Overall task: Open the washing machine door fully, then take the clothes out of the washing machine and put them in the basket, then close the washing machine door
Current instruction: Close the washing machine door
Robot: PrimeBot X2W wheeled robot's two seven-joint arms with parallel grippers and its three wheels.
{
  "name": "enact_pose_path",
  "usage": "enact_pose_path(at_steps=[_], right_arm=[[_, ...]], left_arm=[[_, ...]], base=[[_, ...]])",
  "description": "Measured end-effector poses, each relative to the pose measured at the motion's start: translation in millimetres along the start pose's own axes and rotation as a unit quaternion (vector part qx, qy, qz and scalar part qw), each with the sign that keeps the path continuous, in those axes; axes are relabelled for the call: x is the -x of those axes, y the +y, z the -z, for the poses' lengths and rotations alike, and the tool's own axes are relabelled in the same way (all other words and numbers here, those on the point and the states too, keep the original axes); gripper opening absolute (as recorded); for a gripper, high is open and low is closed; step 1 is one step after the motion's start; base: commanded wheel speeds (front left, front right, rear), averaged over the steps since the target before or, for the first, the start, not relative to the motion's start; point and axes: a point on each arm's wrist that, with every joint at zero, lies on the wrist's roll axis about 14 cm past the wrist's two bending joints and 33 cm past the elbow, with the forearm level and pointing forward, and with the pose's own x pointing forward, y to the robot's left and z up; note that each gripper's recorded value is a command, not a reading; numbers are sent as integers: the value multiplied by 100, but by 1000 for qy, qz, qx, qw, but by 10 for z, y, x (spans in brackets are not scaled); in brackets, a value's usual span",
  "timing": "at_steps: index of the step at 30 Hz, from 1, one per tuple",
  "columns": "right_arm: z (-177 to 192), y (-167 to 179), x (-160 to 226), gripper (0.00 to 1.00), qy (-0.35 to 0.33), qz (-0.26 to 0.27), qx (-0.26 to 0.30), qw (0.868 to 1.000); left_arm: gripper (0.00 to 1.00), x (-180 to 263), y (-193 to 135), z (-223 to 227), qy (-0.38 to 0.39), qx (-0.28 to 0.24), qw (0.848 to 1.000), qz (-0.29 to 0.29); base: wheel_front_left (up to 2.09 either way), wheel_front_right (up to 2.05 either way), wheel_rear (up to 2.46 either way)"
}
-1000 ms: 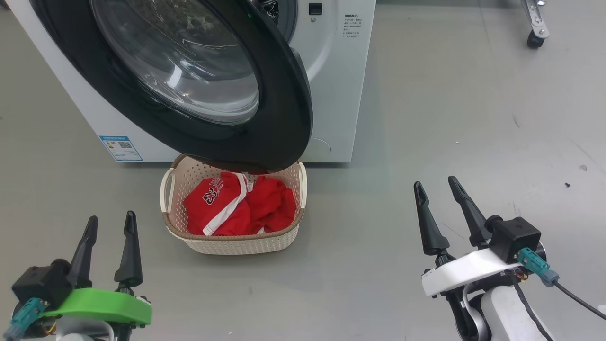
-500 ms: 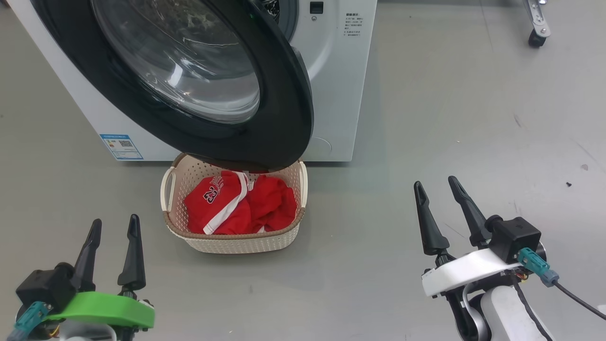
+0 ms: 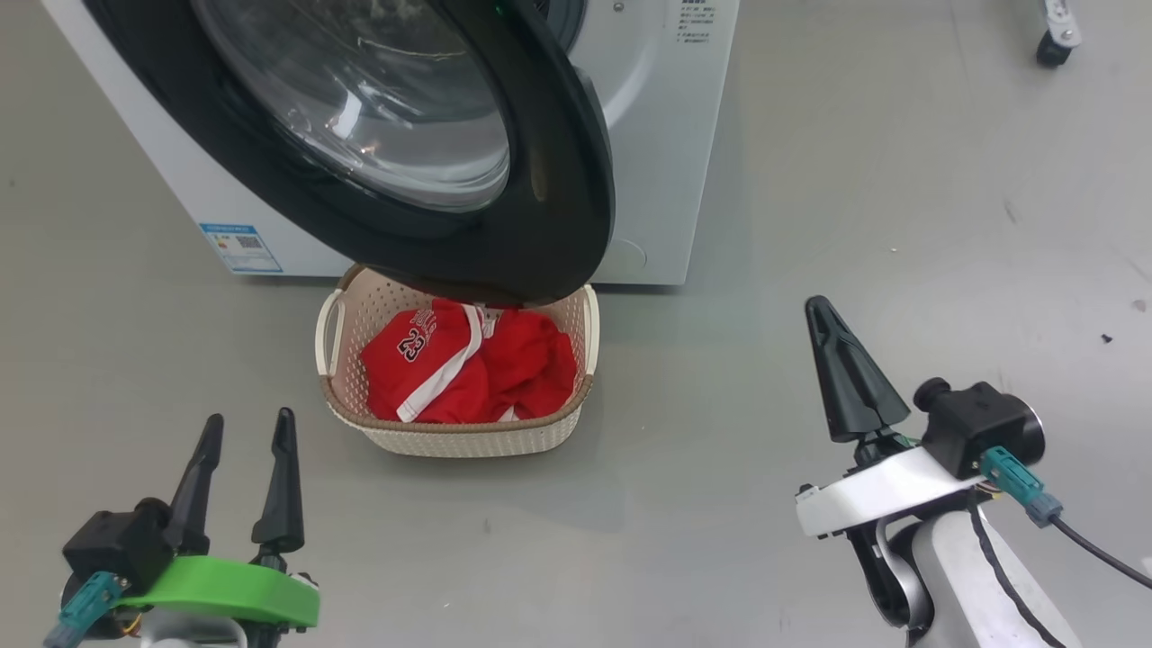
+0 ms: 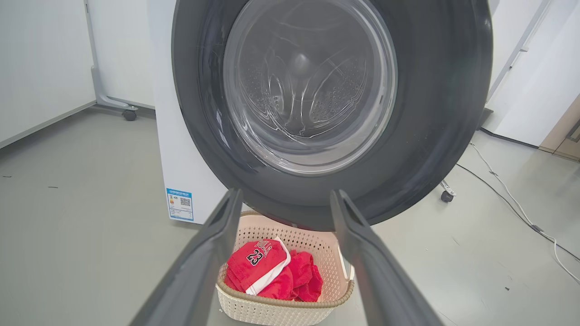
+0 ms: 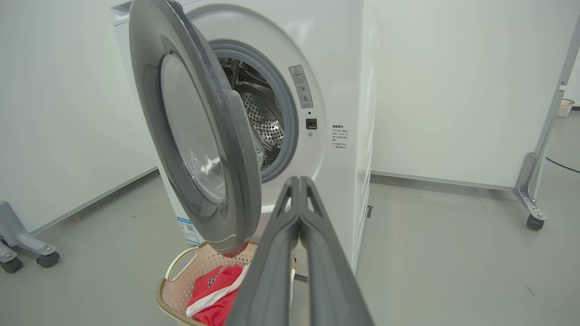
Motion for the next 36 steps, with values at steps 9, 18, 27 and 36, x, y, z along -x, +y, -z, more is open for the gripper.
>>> enact_pose_path(at_steps=[9, 18, 27, 36], right_arm=[[155, 417, -282, 0, 19, -107, 33, 994], [257, 614, -659, 0, 20, -175, 58, 983], [435, 634, -948, 0, 30, -200, 60, 978], [679, 566, -1210, 0, 47, -205, 46, 977]], left_arm=[[100, -35, 29, 82, 7, 7, 1000, -8], [100, -102, 109, 113, 6, 14, 1000, -26], [100, -134, 242, 160, 10, 14, 999, -48], [100, -154, 408, 250, 24, 2, 997, -72]], base=[[0, 0, 0], [0, 0, 0], [0, 0, 0], [0, 0, 0]])
